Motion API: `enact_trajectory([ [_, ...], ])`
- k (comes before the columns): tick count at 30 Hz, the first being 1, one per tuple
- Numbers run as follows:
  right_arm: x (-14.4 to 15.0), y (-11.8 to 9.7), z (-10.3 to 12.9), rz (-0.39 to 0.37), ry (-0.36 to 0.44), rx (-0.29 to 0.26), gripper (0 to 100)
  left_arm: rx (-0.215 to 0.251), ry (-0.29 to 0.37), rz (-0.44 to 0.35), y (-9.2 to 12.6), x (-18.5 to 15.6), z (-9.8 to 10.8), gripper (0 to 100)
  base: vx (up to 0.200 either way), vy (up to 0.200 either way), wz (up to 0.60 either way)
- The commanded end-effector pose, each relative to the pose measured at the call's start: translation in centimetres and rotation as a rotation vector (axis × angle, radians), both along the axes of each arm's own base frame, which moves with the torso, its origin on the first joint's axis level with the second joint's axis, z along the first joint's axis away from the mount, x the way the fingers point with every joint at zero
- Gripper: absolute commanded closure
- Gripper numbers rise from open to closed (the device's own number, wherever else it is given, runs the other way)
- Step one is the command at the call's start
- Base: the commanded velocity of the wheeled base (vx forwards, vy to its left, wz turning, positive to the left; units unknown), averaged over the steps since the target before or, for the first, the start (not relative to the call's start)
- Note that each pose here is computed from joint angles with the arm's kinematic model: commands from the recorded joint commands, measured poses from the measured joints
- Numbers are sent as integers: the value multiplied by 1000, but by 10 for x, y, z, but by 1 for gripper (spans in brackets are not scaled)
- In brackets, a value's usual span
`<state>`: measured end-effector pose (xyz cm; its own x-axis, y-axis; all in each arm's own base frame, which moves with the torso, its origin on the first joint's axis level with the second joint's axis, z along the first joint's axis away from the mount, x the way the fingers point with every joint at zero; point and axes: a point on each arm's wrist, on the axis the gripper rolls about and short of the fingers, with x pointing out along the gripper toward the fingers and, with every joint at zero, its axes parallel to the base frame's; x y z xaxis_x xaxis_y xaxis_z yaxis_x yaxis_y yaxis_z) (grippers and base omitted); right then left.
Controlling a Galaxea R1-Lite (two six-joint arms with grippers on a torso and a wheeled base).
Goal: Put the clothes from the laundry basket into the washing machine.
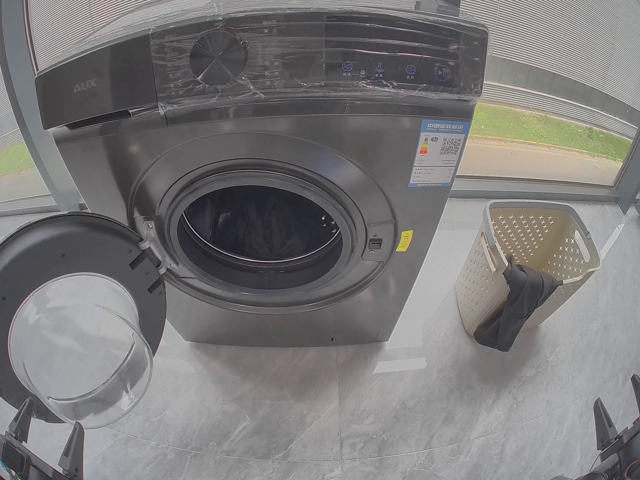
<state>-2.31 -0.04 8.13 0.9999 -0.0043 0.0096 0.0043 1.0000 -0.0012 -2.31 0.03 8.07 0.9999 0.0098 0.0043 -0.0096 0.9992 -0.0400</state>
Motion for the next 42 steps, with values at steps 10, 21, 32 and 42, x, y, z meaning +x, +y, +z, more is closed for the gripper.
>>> enact_trajectory([
  [10, 1, 0, -5, 1, 10, 0, 0, 0, 3, 4, 0, 0, -5, 0, 0, -160, 0],
  [21, 1, 0, -5, 1, 10, 0, 0, 0, 4, 2, 0, 0, -5, 0, 0, -200, 0],
  [32, 1, 0, -5, 1, 10, 0, 0, -1, 4, -1, 0, 0, -5, 0, 0, -200, 0],
  [42, 1, 0, -5, 1, 10, 0, 0, -3, 4, 1, 0, 0, -5, 0, 0, -200, 0],
])
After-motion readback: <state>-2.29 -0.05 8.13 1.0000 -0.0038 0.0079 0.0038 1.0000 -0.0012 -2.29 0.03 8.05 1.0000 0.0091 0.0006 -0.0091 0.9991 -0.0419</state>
